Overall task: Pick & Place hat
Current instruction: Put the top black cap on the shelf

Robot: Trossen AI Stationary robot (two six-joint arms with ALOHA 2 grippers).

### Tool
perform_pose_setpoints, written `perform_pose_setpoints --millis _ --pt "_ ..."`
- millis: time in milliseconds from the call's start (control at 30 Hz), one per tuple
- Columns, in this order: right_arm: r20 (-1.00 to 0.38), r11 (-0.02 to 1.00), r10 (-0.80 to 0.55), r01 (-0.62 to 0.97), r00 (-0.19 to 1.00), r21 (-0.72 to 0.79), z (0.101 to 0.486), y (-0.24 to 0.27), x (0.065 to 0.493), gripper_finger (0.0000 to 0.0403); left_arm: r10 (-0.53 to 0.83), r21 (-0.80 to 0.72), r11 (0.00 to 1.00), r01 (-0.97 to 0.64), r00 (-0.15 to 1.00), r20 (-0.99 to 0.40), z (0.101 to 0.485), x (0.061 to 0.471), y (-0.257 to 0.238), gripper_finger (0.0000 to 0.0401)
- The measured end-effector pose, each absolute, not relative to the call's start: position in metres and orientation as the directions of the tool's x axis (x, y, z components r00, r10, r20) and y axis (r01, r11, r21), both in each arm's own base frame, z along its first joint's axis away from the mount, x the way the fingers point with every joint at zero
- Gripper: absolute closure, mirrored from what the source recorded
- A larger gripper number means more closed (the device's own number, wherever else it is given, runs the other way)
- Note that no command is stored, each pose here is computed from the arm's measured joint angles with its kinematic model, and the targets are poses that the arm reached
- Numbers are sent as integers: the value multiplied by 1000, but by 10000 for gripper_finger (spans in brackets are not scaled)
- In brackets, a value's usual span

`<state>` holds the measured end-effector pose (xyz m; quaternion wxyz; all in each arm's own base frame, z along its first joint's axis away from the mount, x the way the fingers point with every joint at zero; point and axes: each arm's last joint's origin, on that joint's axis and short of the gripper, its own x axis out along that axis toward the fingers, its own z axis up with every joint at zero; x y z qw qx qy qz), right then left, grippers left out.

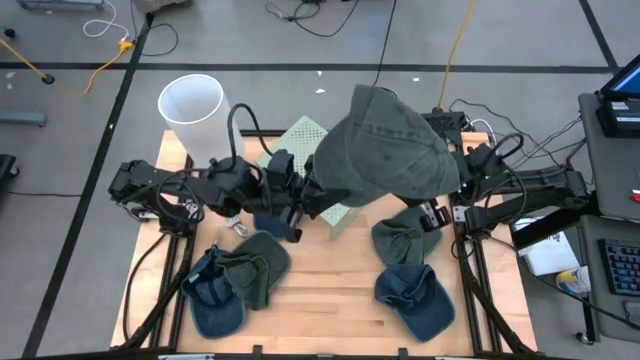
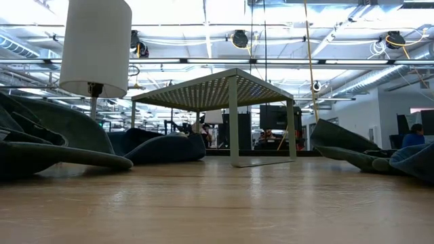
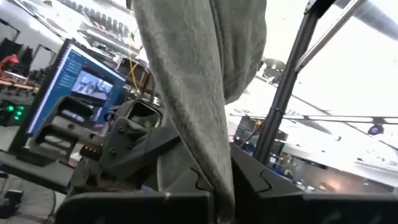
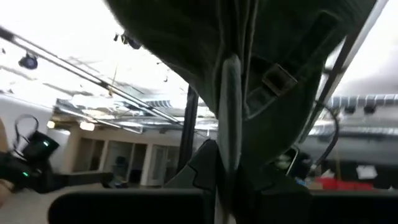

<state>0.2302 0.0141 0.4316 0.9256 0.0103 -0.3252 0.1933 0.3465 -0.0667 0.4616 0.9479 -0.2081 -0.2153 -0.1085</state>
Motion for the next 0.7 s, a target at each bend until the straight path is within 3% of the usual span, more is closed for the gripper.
perform_pose_setpoints --millis 167,500,700 --pt "552 914 351 -406 756 -25 431 14 225 362 -145 -314 900 302 886 440 464 342 -67 393" --pt "391 835 442 -530 807 149 435 21 178 251 -135 -294 927 234 937 321 489 290 -57 394" --pt "365 827 282 -418 887 376 436 15 157 224 -83 -297 949 111 991 104 487 253 -49 394"
